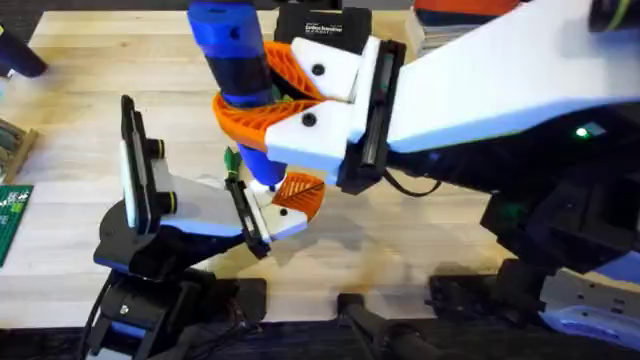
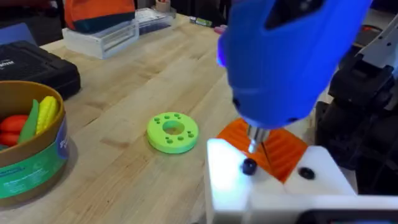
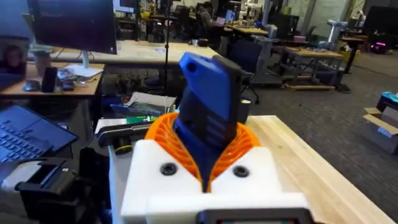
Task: Pick up the gripper from the table and insert it into the empty holder that is missing its gripper. Then pick up a screw, insert it into the mounting hole, and use the screwdriver to tighten it. Finally, clean up the table by picking up the vegetable and placing it into the bucket.
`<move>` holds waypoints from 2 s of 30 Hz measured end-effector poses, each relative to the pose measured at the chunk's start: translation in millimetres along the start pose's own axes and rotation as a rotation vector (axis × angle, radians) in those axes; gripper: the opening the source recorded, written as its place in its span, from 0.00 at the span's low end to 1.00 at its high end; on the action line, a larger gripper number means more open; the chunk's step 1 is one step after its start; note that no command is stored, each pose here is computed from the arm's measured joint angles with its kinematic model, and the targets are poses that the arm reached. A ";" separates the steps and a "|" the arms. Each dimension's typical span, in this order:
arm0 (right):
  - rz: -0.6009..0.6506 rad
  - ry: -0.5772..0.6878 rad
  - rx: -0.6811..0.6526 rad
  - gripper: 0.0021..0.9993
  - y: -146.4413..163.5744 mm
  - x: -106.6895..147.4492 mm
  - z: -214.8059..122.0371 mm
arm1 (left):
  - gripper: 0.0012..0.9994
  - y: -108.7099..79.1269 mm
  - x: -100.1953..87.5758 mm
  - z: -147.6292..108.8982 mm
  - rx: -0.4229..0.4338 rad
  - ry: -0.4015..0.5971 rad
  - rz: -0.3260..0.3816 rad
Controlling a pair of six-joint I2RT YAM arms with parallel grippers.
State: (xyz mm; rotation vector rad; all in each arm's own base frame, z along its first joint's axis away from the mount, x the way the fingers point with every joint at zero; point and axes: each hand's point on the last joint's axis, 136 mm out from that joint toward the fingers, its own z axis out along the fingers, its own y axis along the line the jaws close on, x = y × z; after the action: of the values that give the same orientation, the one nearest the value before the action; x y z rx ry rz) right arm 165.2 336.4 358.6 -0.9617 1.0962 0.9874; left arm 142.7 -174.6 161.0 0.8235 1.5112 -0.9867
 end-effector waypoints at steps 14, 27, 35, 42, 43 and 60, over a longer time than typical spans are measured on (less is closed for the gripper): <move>0.007 0.020 -0.014 0.03 1.3 8.9 3.8 | 0.01 0.0 0.0 0.0 0.000 0.000 0.000; 0.011 0.039 -0.017 0.03 1.8 14.1 3.8 | 0.01 0.0 0.0 0.0 0.000 0.000 -0.001; 0.012 0.045 -0.017 0.03 1.9 15.4 3.8 | 0.01 -0.1 0.0 0.0 0.000 0.000 -0.001; 0.012 0.047 -0.017 0.03 2.0 15.8 3.7 | 0.01 -0.1 0.1 0.0 0.000 0.000 -0.001; 0.012 0.047 -0.018 0.03 2.1 16.0 3.8 | 0.01 -0.1 0.1 0.0 0.000 0.000 -0.001; -0.027 -0.053 -0.012 0.03 1.2 -6.2 2.7 | 0.01 0.0 0.0 0.0 0.000 0.000 0.000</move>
State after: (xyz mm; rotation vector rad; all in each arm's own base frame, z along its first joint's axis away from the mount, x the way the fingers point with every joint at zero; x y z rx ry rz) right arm 163.7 338.4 365.0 -0.9522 1.0321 0.9930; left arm 142.7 -174.6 161.0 0.8234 1.5113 -0.9867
